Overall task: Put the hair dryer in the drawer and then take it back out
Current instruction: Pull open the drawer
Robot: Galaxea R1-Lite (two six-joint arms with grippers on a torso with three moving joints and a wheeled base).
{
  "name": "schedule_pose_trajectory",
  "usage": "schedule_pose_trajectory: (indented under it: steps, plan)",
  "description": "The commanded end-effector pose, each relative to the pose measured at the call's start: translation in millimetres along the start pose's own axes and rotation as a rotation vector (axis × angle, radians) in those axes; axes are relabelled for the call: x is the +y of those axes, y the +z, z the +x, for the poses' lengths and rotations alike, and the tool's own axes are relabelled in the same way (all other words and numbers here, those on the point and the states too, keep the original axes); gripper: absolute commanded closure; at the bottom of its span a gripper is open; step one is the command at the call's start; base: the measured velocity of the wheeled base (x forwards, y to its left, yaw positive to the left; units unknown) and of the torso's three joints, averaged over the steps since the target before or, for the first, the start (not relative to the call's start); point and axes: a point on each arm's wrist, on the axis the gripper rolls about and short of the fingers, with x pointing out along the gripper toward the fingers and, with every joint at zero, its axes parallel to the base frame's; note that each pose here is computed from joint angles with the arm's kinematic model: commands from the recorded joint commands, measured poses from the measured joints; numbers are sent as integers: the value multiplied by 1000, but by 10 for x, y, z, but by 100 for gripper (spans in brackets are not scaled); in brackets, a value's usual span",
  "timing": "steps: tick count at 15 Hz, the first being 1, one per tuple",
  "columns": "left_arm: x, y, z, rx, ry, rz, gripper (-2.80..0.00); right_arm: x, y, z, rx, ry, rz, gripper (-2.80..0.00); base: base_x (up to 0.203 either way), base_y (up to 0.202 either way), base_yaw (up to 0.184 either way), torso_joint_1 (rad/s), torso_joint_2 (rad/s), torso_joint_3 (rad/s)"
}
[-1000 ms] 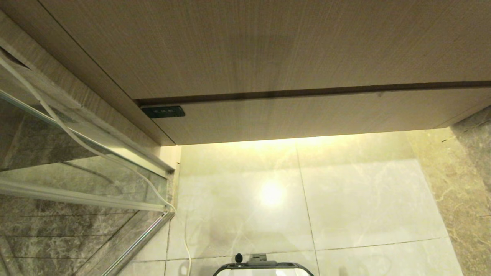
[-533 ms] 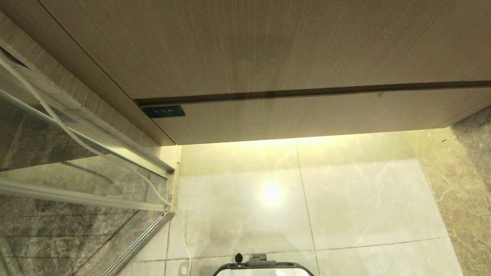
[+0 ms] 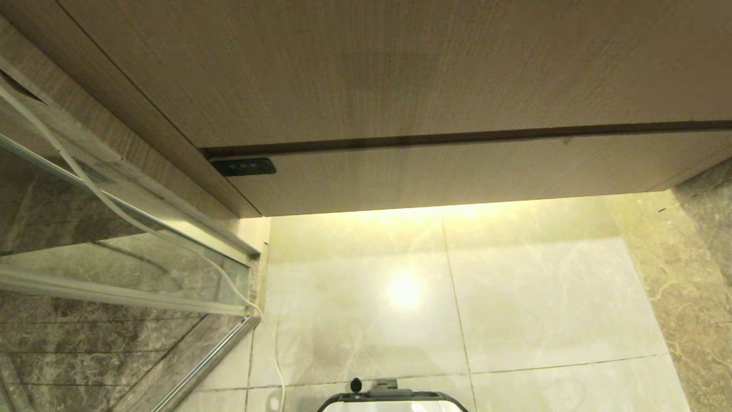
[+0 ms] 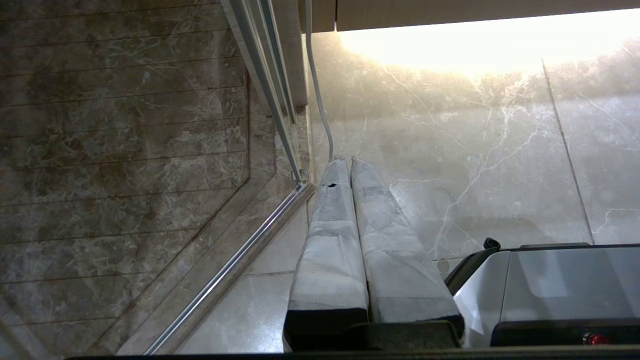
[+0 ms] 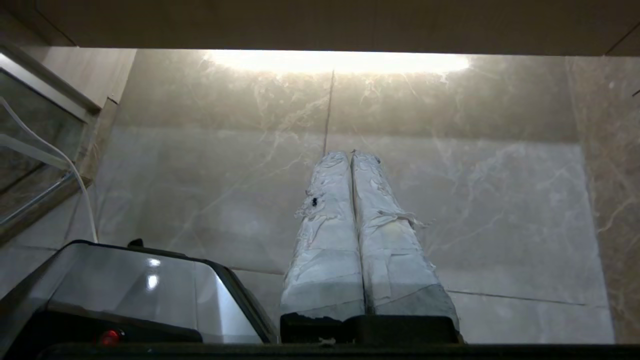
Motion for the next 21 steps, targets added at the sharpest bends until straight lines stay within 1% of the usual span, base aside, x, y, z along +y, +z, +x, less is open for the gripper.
schedule_pose_trajectory:
  steps: [1,11,13,15,16,17,18,19,20,21]
  plan:
    - [0,-5,1,2,0,0,0,5,-118,-8,2,0,1,0,0,0,0,0,0,0]
    - [0,-5,1,2,0,0,0,5,-118,-8,2,0,-1,0,0,0,0,0,0,0]
    - [0,-2,0,1,0,0,0,5,-119,-11,11,-1,-36,0,0,0,0,0,0,0]
    - [0,-5,1,2,0,0,0,4,-97,-14,-1,-4,-23,0,0,0,0,0,0,0]
    - [0,-5,1,2,0,0,0,0,4,-39,-28,-6,-23,0,0,0,0,0,0,0]
    - [0,-5,1,2,0,0,0,-7,192,-89,-72,-9,-22,0,0,0,0,0,0,0]
    - [0,-5,1,2,0,0,0,-18,483,-168,-120,-10,-19,0,0,0,0,0,0,0]
    - [0,-5,1,2,0,0,0,-32,852,-254,-152,-8,-9,0,0,0,0,0,0,0]
    - [0,-5,1,2,0,0,0,-50,1291,-331,-176,-5,1,0,0,0,0,0,0,0]
    - [0,-5,1,2,0,0,0,-71,1772,-353,-169,7,10,0,0,0,0,0,0,0]
